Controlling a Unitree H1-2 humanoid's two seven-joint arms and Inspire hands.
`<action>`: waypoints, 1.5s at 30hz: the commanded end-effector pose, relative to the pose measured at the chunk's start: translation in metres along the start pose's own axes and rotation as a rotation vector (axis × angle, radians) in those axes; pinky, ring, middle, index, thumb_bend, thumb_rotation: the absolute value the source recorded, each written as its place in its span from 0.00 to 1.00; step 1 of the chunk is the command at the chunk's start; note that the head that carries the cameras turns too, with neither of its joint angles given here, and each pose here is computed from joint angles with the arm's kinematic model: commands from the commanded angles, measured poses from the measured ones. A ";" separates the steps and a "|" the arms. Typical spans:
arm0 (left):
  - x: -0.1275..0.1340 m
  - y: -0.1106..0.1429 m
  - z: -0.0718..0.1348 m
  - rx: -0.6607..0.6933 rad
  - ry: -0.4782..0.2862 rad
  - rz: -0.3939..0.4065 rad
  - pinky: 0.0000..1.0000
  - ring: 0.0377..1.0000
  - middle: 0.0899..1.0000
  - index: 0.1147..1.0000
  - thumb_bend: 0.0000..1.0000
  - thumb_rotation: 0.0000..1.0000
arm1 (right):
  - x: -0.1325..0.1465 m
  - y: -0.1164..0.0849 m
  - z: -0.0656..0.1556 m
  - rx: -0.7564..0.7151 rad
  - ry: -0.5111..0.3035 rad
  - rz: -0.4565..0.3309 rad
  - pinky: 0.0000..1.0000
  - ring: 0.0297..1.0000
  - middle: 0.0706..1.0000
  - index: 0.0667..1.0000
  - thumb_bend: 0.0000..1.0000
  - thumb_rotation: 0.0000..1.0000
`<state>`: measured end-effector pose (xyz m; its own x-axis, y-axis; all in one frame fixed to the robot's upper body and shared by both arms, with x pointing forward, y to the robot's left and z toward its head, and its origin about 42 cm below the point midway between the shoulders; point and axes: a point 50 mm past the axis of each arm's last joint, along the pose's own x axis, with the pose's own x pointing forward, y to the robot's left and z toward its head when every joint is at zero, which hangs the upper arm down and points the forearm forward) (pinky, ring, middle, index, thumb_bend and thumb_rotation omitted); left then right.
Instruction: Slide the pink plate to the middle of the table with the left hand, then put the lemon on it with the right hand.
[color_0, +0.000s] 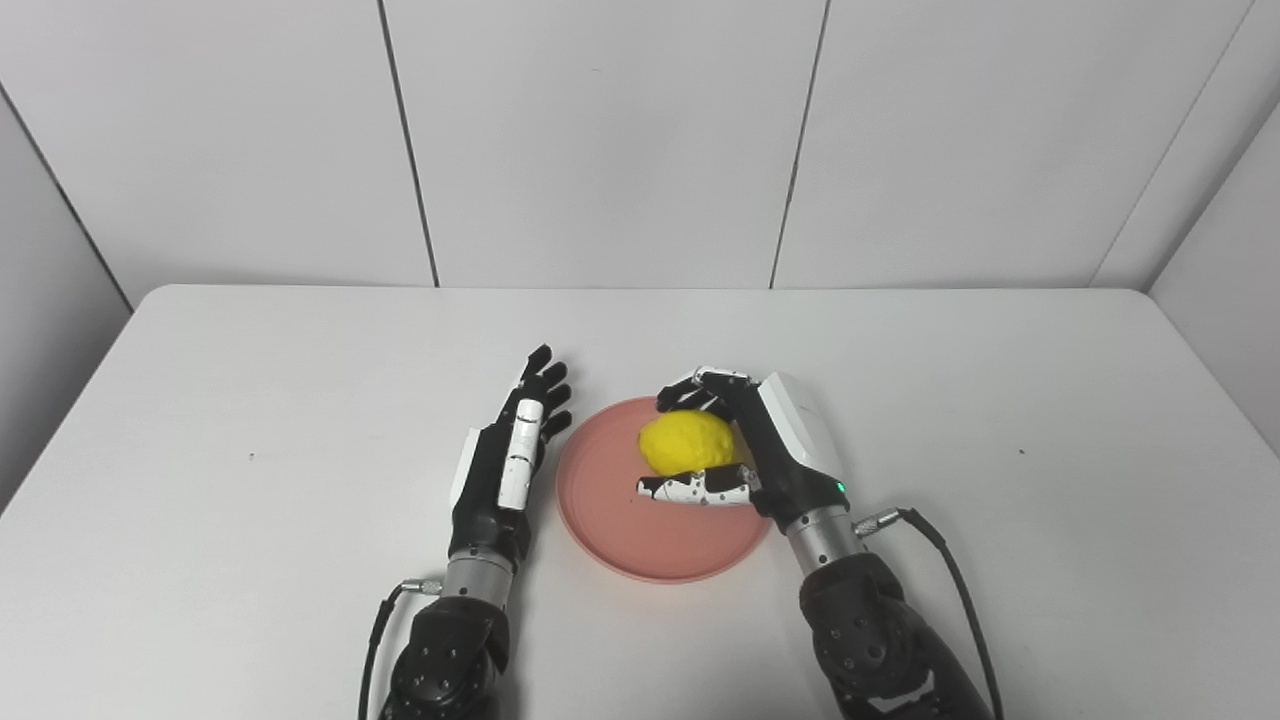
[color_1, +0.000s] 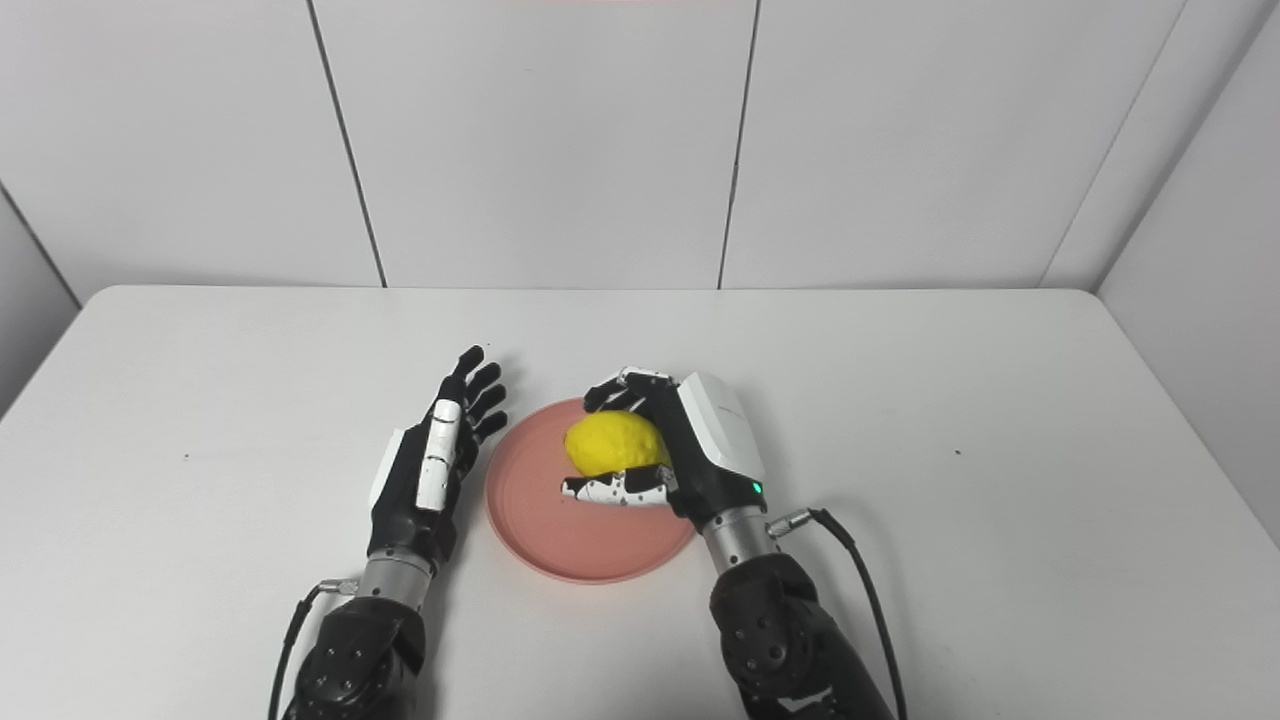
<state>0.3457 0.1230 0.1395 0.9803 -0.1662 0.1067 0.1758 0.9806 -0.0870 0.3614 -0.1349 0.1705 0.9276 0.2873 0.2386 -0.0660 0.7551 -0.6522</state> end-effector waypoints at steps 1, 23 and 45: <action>0.011 -0.006 0.019 0.017 -0.073 -0.011 0.89 0.92 0.92 0.91 0.61 1.00 | 0.014 -0.010 0.016 -0.025 -0.118 -0.030 0.44 0.41 0.45 0.49 0.52 0.00; 0.013 -0.004 0.020 0.030 -0.074 0.004 0.90 0.92 0.92 0.90 0.61 1.00 | 0.014 0.002 0.010 -0.080 -0.126 0.001 0.35 0.38 0.49 0.48 0.51 0.00; 0.014 -0.003 0.021 0.018 -0.076 0.009 0.90 0.92 0.92 0.90 0.61 1.00 | 0.003 0.000 0.011 -0.054 -0.156 -0.010 0.78 0.83 0.79 0.79 0.68 0.35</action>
<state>0.3475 0.1251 0.1400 0.9840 -0.1485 0.0980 0.1556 0.9854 -0.0688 0.3580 -0.1294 0.1616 0.8968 0.3482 0.2730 -0.0614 0.7089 -0.7027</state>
